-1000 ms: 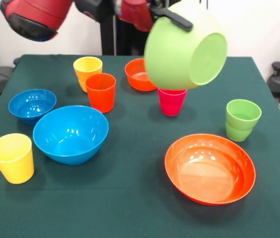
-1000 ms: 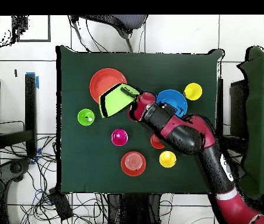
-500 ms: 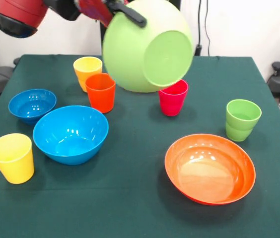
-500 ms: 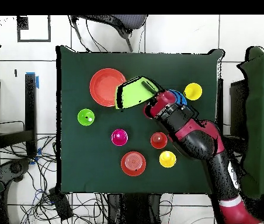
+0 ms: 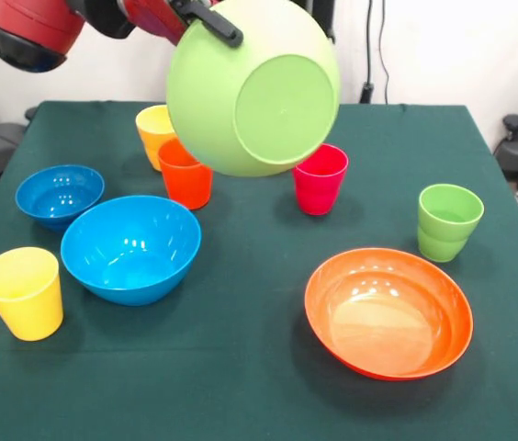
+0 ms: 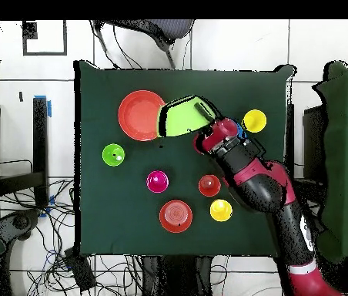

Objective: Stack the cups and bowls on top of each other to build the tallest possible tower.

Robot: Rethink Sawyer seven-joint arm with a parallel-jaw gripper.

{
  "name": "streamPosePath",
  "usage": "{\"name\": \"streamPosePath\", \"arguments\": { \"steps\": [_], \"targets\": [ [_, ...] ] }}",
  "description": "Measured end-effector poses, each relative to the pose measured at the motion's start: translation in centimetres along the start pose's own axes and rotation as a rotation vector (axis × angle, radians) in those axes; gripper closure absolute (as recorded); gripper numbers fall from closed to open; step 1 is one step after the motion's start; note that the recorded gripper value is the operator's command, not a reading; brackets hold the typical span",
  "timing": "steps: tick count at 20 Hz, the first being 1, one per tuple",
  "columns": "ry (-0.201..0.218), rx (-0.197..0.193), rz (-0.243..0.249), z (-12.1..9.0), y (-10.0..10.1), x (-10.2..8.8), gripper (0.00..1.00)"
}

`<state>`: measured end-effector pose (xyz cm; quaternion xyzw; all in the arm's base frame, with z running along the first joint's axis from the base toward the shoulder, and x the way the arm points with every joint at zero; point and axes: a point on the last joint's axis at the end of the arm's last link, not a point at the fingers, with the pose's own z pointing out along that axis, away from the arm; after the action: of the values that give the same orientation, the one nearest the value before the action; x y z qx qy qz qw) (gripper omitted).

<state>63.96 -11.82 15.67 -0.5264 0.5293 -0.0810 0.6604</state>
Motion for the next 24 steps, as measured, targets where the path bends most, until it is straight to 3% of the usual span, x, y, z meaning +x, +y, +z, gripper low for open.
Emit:
{"name": "streamPosePath", "arguments": {
  "steps": [5, 12, 17, 19, 24],
  "targets": [
    [0.022, -0.002, -0.054, 0.2, 0.9, 0.1, 1.00],
    [0.062, -0.009, -0.208, 0.2, 2.6, 0.9, 1.00],
    [0.086, -0.012, -0.298, -1.5, 3.6, 2.3, 1.00],
    [0.103, -0.005, -0.355, -2.6, 3.8, 3.2, 1.00],
    [0.120, 0.000, -0.435, -3.9, 3.9, 3.9, 1.00]
  ]
}}
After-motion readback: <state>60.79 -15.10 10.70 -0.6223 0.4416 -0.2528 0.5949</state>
